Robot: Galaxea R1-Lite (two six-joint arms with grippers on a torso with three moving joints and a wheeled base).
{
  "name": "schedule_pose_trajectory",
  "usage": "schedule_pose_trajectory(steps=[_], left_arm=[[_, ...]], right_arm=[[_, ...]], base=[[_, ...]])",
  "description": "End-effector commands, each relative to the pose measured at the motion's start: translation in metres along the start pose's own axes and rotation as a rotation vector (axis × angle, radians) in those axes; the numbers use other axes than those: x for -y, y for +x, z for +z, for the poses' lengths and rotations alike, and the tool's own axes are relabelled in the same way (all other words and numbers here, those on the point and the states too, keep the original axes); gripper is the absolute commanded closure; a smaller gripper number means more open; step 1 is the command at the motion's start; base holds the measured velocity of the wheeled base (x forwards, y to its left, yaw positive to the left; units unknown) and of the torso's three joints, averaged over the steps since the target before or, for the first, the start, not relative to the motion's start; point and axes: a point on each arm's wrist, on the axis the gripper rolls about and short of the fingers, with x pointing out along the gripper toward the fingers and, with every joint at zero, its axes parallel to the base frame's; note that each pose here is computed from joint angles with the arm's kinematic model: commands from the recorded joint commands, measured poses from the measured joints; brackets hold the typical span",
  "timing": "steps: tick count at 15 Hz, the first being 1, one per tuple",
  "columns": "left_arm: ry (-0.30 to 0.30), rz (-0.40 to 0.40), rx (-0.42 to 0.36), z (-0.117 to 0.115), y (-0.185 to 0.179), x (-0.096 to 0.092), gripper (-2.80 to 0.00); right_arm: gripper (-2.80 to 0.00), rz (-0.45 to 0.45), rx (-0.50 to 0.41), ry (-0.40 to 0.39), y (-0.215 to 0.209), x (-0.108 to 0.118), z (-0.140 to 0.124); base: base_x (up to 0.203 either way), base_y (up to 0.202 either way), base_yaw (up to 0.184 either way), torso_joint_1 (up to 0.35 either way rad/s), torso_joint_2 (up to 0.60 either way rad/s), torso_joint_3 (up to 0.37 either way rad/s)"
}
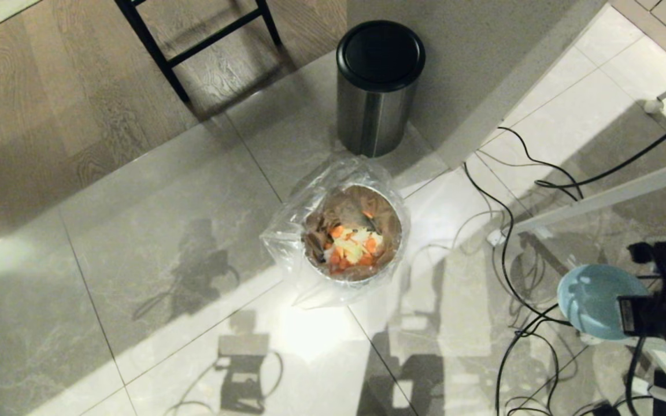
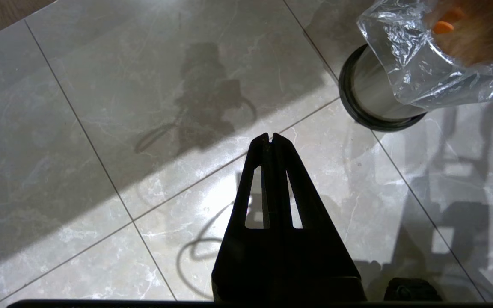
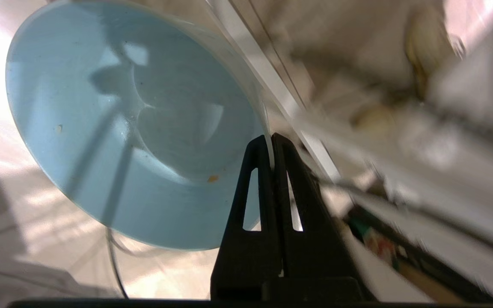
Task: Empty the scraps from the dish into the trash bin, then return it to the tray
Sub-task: Put the bowl back to the table
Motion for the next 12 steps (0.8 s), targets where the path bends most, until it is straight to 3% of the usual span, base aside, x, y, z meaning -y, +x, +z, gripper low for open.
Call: schedule_pose_trajectory(steps=[1, 6, 12], left_arm=[[-0.001, 0.001, -0.001, 0.000, 0.000, 0.000, 0.00], [-0.001, 0.000, 0.001, 0.000, 0.000, 0.000, 0.00], [-0.001, 0.000, 0.000, 0.000, 0.000, 0.000, 0.00]], right_arm=[[0.00, -0.031, -0.001, 0.021, -0.015, 0.014, -0.015], [0.00, -0.026, -0.016, 0.018, -0.046, 0.028, -0.054], [0.00, -0.036, 0.021, 0.040, -0.068, 0.040, -0.074]], base=[[0.000, 0.000, 0.000, 0.000, 0.00, 0.000], [0.000, 0.000, 0.000, 0.000, 0.00, 0.000], [0.000, 0.000, 0.000, 0.000, 0.00, 0.000]])
